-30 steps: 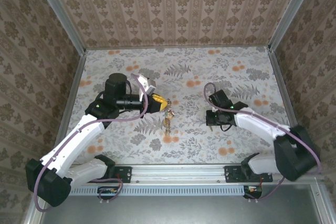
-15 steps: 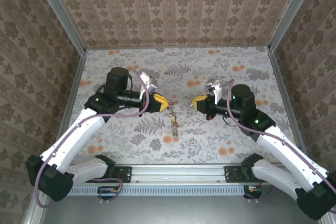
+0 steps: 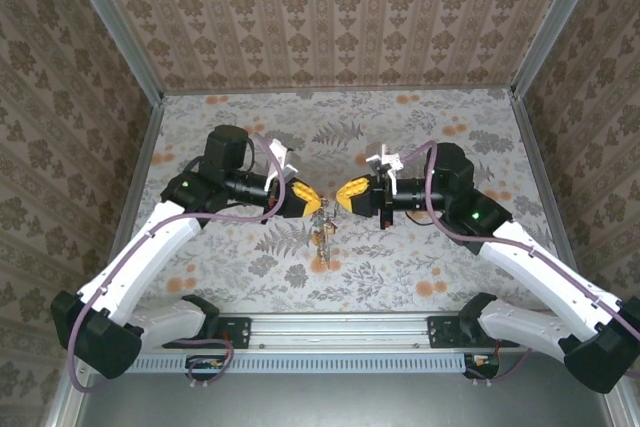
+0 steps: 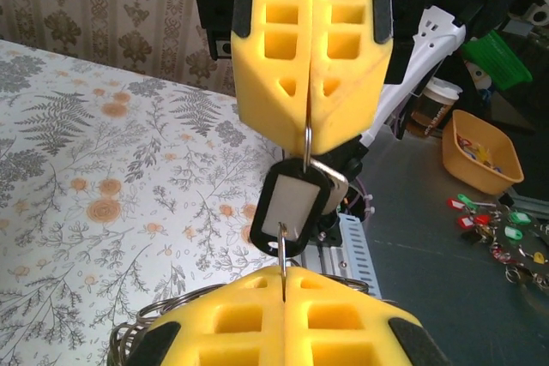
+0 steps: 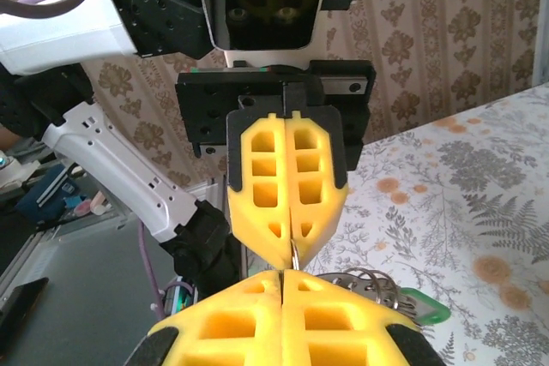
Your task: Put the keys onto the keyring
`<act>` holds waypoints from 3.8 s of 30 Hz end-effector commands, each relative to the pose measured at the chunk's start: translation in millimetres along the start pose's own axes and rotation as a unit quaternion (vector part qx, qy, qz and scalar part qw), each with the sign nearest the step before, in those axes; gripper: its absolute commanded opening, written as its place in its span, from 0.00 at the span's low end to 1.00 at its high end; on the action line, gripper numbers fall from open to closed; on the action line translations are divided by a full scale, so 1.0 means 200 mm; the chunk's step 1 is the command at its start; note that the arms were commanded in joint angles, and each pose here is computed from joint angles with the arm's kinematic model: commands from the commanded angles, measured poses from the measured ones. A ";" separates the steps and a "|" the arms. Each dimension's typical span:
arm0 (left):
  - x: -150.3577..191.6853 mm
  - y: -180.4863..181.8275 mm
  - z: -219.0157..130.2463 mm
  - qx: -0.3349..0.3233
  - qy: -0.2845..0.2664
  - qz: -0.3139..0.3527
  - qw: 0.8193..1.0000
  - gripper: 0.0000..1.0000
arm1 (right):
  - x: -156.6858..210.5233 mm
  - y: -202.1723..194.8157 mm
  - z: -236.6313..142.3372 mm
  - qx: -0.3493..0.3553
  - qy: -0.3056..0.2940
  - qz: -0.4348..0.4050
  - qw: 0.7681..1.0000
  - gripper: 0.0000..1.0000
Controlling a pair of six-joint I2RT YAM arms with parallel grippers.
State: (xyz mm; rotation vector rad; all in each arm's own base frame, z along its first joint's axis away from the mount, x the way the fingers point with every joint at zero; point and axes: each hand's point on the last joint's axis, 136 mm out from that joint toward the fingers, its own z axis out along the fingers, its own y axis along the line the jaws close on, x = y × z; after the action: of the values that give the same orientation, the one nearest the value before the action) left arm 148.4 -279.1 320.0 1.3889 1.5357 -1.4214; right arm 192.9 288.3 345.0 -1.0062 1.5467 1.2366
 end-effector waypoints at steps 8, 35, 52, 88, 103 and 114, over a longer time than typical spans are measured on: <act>-0.09 -0.08 -0.01 0.035 -0.018 0.040 0.998 0.00 | -0.09 0.04 0.06 -0.015 -0.019 -0.046 0.999 0.00; -0.10 -0.10 -0.02 0.039 -0.023 0.045 0.998 0.00 | -0.06 0.04 0.07 -0.010 -0.010 -0.051 0.999 0.00; -0.11 -0.12 -0.03 0.044 -0.028 0.050 0.997 0.00 | -0.04 0.05 0.08 -0.023 -0.004 -0.046 0.999 0.00; -0.12 -0.13 -0.04 0.046 -0.032 0.054 0.997 0.00 | -0.05 0.05 0.06 -0.010 -0.021 -0.055 0.998 0.00; -0.12 -0.13 -0.04 0.044 -0.034 0.056 0.997 0.00 | -0.03 0.05 0.08 -0.024 -0.017 -0.045 0.999 0.00; -0.12 -0.13 -0.04 0.043 -0.034 0.055 0.997 0.00 | -0.02 0.06 0.08 -0.027 -0.015 -0.042 0.999 0.00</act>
State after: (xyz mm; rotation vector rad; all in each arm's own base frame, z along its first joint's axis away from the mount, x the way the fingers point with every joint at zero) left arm 141.3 -278.7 329.0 1.4152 1.4636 -1.4583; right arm 192.9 303.9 348.7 -1.0504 1.4653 1.1998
